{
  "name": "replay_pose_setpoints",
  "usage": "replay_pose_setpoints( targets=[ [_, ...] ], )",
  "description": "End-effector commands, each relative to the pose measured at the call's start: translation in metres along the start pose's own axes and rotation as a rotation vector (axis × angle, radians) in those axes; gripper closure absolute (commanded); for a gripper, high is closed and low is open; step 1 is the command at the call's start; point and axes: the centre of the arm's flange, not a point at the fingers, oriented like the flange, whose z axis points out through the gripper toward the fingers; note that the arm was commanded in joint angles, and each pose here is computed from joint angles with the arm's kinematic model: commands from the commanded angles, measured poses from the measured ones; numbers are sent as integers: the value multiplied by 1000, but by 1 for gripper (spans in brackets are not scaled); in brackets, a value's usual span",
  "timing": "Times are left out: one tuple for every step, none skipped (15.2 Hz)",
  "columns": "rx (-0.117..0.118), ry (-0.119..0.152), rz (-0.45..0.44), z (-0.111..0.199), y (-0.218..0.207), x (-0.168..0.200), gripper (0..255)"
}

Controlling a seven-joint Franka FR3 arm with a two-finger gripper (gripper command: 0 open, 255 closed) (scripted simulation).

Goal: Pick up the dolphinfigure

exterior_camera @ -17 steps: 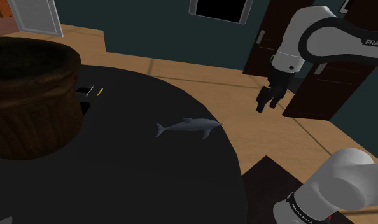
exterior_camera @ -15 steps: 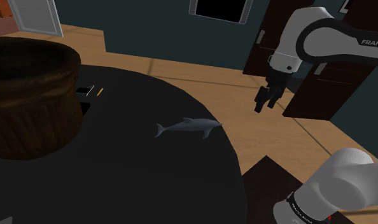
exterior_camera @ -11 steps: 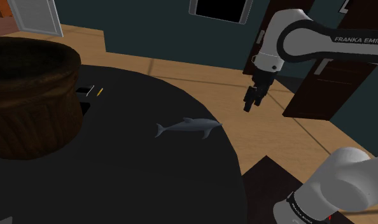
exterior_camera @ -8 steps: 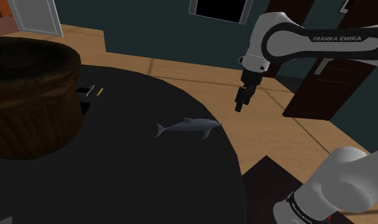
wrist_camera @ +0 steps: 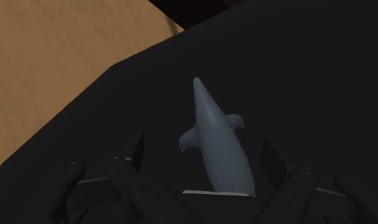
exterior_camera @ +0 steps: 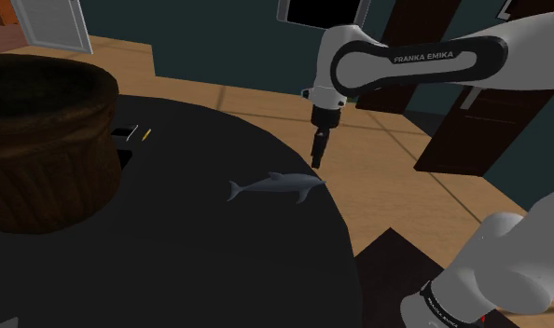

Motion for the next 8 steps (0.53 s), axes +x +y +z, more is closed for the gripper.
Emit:
replay_pose_setpoints(
  targets=[
    [1, -12, -93, 9, -12, 26, 0],
    [2, -18, -138, 13, -19, 38, 0],
    [2, -24, -182, 16, -25, 50, 0],
    [2, -30, -227, 20, -33, 61, 0],
    [2, -36, -272, 24, -40, 72, 0],
    [3, -42, -316, 28, -49, 83, 0],
    [3, -45, -342, 30, -53, 89, 0],
    [3, -45, -342, 35, -53, 89, 0]
  ],
)
